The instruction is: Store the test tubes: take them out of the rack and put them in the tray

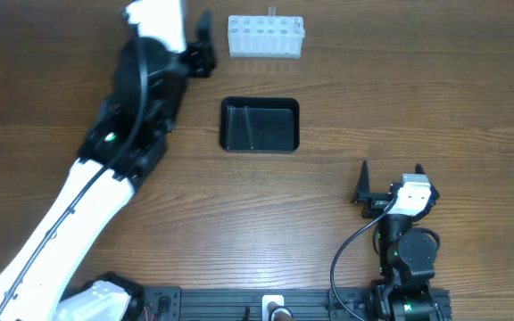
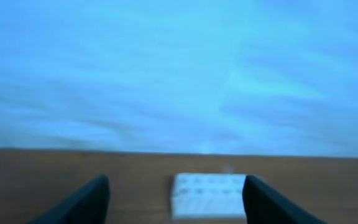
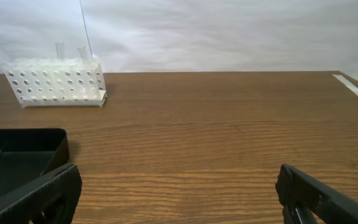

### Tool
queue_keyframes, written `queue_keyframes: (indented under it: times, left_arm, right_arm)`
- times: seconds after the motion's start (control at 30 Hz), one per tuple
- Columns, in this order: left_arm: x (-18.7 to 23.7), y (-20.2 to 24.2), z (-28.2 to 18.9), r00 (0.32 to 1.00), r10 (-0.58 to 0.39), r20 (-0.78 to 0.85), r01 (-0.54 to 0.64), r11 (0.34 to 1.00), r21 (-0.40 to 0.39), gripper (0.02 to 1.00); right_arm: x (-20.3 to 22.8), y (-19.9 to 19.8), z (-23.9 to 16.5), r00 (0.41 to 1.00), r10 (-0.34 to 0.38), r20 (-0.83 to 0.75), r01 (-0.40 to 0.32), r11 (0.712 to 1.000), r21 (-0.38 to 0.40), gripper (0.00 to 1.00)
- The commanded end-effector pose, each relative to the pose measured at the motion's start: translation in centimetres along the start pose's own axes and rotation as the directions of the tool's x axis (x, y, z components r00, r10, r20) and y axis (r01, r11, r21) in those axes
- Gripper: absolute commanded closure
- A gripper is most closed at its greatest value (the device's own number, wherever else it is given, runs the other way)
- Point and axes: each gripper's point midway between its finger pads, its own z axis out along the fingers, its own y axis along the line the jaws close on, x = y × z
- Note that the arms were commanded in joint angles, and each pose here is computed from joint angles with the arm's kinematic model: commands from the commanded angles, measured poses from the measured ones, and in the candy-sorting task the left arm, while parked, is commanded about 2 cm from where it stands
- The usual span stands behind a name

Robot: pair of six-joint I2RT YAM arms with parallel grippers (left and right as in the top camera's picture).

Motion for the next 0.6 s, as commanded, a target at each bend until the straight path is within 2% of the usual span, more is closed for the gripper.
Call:
queue_keyframes:
  times: [0.03,0.2,0.3,0.33,0.6]
  left_arm:
    - [1.9,2.3,-3.0,0.996,0.088,0.03,-0.089,0.995,0.051,0.316]
    - [3.6,5.3,-7.3,0.994,0.077,0.073,-0.078,0.997,0.012,0.308]
    - [4.5,6.2,-9.7,0.991,0.069,0.117,-0.072,0.997,0.022,0.297]
    - [4.9,6.5,-10.5,0.988,0.066,0.137,-0.071,0.997,0.027,0.251]
    - [8.7,7.5,-14.7,0.962,0.058,0.266,-0.081,0.994,0.074,0.231]
  right_arm:
    - [0.3,0.2,0.0,1.0,0.002,-0.005,-0.002,1.0,-0.01,0.007]
    - [0.3,0.2,0.0,1.0,0.002,-0.005,-0.002,1.0,-0.01,0.009]
    - [0.3,0.2,0.0,1.0,0.002,-0.005,-0.002,1.0,-0.01,0.007]
    - [0.3,0.2,0.0,1.0,0.002,-0.005,-0.002,1.0,-0.01,0.009]
    - [0.3,0.2,0.0,1.0,0.002,-0.005,-0.002,1.0,-0.01,0.009]
